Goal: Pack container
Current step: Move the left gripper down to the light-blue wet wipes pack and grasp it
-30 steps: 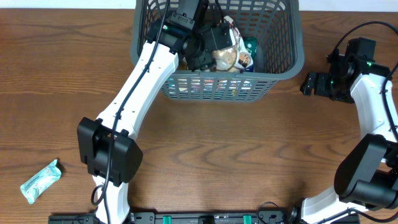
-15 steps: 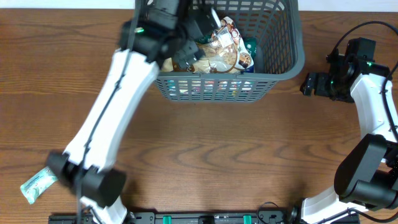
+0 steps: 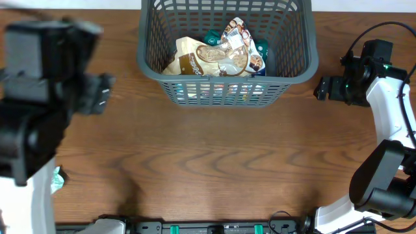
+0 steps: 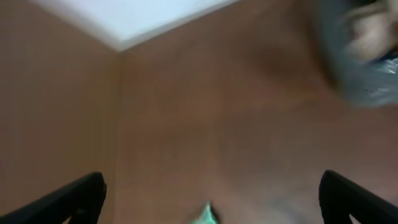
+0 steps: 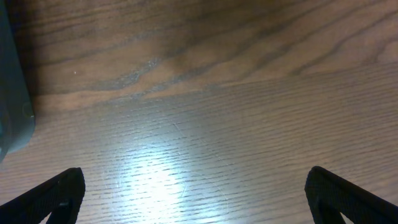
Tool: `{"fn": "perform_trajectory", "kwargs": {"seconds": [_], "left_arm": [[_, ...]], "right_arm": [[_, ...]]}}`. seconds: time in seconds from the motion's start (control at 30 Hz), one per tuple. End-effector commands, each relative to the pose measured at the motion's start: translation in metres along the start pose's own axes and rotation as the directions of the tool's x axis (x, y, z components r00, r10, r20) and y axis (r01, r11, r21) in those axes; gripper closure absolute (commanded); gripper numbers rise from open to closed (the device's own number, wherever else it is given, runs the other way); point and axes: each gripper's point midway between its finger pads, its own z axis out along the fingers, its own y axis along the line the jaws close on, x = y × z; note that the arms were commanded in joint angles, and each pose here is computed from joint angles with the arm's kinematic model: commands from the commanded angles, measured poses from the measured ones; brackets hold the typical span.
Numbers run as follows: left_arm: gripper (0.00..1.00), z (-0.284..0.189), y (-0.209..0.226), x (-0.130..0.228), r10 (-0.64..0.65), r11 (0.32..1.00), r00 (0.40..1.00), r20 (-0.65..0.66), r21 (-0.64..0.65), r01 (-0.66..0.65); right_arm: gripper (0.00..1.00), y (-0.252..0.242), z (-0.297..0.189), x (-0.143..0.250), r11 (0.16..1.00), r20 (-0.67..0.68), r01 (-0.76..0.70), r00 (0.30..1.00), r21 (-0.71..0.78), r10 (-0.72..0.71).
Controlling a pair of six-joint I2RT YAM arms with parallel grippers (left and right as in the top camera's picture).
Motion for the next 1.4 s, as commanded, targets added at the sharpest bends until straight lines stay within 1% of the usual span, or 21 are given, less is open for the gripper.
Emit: {"fn": "perform_trajectory", "kwargs": {"seconds": [0.0, 0.07, 0.13, 0.2, 0.33, 0.4, 0.47, 0.5, 0.57, 0.6, 0.63, 0.7, 0.77, 0.83, 0.93, 0.97, 1.0, 1.07, 1.2, 1.37], "left_arm": [[0.01, -0.017, 0.040, 0.038, -0.359, 0.924, 0.933, -0.027, -0.155, 0.351], [0.01, -0.028, 0.049, 0.062, -0.446, 0.881, 0.894, -0.040, -0.197, 0.431], [0.01, -0.037, 0.052, 0.079, -0.478, 0.862, 0.877, -0.054, -0.222, 0.457], [0.01, -0.043, 0.053, 0.093, -0.547, 0.818, 0.836, -0.040, -0.239, 0.524], [0.01, -0.045, 0.048, 0.117, -0.726, 0.663, 0.688, 0.002, -0.265, 0.700], [0.01, -0.036, 0.042, 0.127, -0.773, 0.610, 0.635, -0.003, -0.279, 0.741], [0.01, -0.022, 0.034, 0.139, -0.802, 0.575, 0.596, -0.030, -0.308, 0.758], [0.01, -0.015, 0.031, 0.146, -0.826, 0.540, 0.563, -0.035, -0.335, 0.772], [0.01, 0.003, 0.022, 0.163, -0.887, 0.437, 0.460, -0.037, -0.389, 0.811], [0.01, 0.011, 0.018, 0.169, -0.907, 0.397, 0.421, -0.035, -0.409, 0.822], [0.01, 0.020, 0.014, 0.177, -0.928, 0.343, 0.371, -0.020, -0.433, 0.833], [0.01, 0.039, 0.006, 0.187, -0.955, 0.263, 0.296, 0.000, -0.459, 0.849], [0.01, 0.056, -0.001, 0.198, -0.975, 0.180, 0.222, 0.029, -0.489, 0.853], [0.01, 0.072, -0.011, 0.213, -0.990, 0.069, 0.124, 0.070, -0.524, 0.849], [0.01, 0.087, -0.020, 0.233, -0.990, -0.063, 0.017, 0.137, -0.560, 0.826], [0.01, 0.093, -0.022, 0.238, -0.987, -0.095, -0.003, 0.161, -0.567, 0.818], [0.01, 0.097, -0.023, 0.242, -0.985, -0.106, -0.006, 0.174, -0.571, 0.814], [0.01, 0.106, -0.026, 0.246, -0.983, -0.109, -0.004, 0.182, -0.568, 0.816], [0.01, 0.120, -0.027, 0.245, -0.979, -0.132, -0.025, 0.201, -0.541, 0.831], [0.02, 0.130, -0.027, 0.247, -0.976, -0.180, -0.086, 0.199, -0.521, 0.834]], "right_arm": [[0.01, 0.003, -0.004, -0.002, 1.000, 0.014, 0.023, 1.000, -0.004, -0.023], [0.01, 0.003, -0.004, -0.003, 1.000, 0.019, 0.023, 1.000, -0.004, -0.023], [0.01, 0.003, -0.004, -0.003, 1.000, 0.019, 0.024, 1.000, -0.004, -0.024], [0.01, 0.003, -0.004, -0.003, 1.000, 0.019, 0.024, 1.000, -0.004, -0.024], [0.01, 0.002, -0.004, -0.005, 1.000, 0.027, 0.024, 0.999, -0.003, -0.024], [0.01, 0.002, -0.004, -0.006, 1.000, 0.032, 0.024, 0.999, -0.002, -0.024], [0.01, 0.002, -0.004, -0.007, 1.000, 0.034, 0.025, 0.999, -0.002, -0.025], [0.01, 0.002, -0.004, -0.007, 1.000, 0.034, 0.025, 0.999, -0.003, -0.025], [0.01, 0.002, -0.004, -0.006, 1.000, 0.033, 0.025, 0.999, -0.002, -0.025], [0.01, 0.002, -0.004, -0.006, 1.000, 0.033, 0.025, 0.999, -0.002, -0.025], [0.01, 0.002, -0.004, -0.006, 1.000, 0.033, 0.024, 0.999, -0.002, -0.024], [0.01, 0.002, -0.004, -0.006, 1.000, 0.031, 0.024, 0.999, -0.003, -0.024], [0.01, 0.003, -0.004, -0.004, 1.000, 0.025, 0.024, 0.999, -0.004, -0.024], [0.01, 0.003, -0.004, -0.002, 1.000, 0.016, 0.023, 1.000, -0.005, -0.023], [0.01, 0.003, -0.004, 0.000, 1.000, 0.009, 0.023, 1.000, -0.006, -0.023], [0.01, 0.003, -0.004, 0.000, 1.000, 0.008, 0.023, 1.000, -0.005, -0.023], [0.01, 0.003, -0.004, 0.000, 1.000, 0.006, 0.023, 1.000, -0.006, -0.023], [0.01, 0.003, -0.004, 0.002, 1.000, 0.000, 0.023, 1.000, -0.006, -0.023], [0.01, 0.003, -0.004, 0.004, 1.000, -0.008, 0.023, 1.000, -0.007, -0.023], [0.01, 0.003, -0.004, 0.004, 1.000, -0.010, 0.026, 1.000, -0.007, -0.026]]}}
